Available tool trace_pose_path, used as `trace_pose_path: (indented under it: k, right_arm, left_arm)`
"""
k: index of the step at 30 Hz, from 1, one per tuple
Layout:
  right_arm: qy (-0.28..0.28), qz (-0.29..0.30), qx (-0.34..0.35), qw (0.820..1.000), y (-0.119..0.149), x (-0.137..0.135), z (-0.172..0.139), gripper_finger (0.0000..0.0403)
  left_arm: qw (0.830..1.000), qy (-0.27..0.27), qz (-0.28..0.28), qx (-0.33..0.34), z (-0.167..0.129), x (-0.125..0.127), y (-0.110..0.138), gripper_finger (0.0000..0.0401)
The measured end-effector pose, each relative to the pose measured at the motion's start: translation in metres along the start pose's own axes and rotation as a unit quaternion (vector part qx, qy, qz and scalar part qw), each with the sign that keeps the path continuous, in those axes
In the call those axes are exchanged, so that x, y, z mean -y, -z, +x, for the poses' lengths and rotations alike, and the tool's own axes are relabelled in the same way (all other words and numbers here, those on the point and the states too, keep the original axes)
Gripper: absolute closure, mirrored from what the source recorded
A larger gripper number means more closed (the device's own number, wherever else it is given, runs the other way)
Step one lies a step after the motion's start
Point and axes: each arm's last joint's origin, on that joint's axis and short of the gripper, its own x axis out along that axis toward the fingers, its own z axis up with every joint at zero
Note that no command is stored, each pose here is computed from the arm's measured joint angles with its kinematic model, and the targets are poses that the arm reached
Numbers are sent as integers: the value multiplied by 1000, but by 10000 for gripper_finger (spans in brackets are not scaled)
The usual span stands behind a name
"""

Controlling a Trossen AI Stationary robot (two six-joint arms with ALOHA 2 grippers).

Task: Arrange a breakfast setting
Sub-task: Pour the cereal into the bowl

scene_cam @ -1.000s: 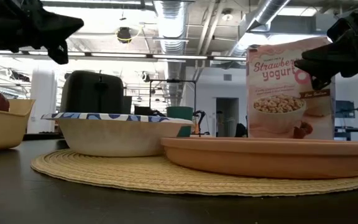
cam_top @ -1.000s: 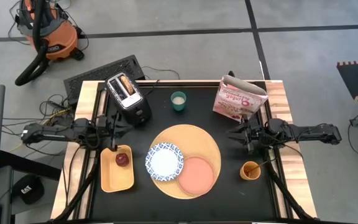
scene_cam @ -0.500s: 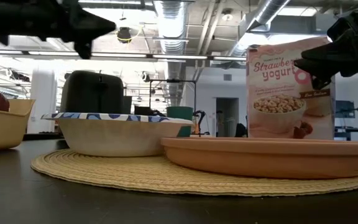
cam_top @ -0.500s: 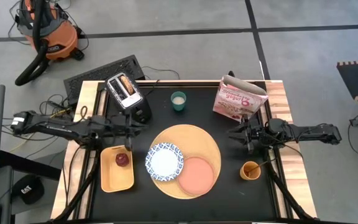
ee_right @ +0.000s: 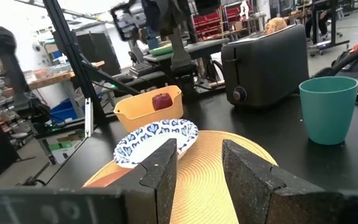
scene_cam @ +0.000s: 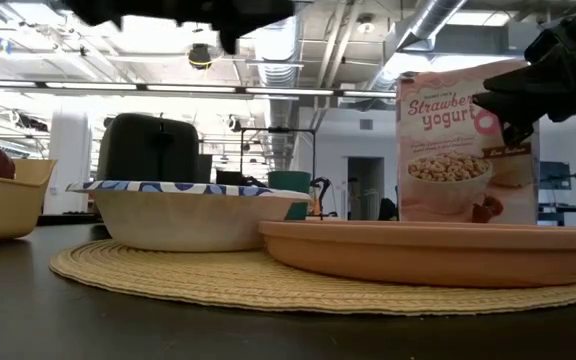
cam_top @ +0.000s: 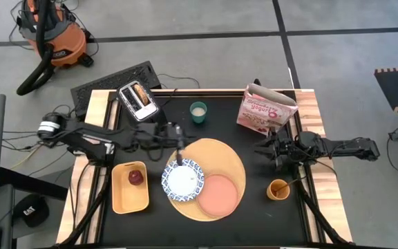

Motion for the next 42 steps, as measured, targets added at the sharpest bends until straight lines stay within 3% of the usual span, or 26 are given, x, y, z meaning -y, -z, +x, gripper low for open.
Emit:
trace_pose_path:
  k: [6, 10, 18, 27, 34, 42]
  right_arm:
    - [-2, -4, 8, 1000, -8, -2, -1, 248]
    - [0, -19, -6, 1000, -5, -2, -1, 248]
    - [3, -48, -7, 999, -5, -1, -1, 248]
    - [22, -71, -7, 997, -4, 0, -1, 248]
    - [41, -72, -6, 997, -1, 2, -1, 248]
    - [56, -70, -1, 996, -2, 3, -1, 248]
  left_arm:
    - [999, -35, 13, -27, 59, -14, -12, 394]
    - [997, -37, 11, -65, 95, -37, -12, 361]
    - [992, -30, -5, -125, 147, -85, -10, 239]
    - [991, -47, -11, -124, 188, -136, 1, 102]
    - [988, -50, -3, -144, 204, -154, 30, 84]
    - [991, -53, 22, -122, 215, -161, 58, 83]
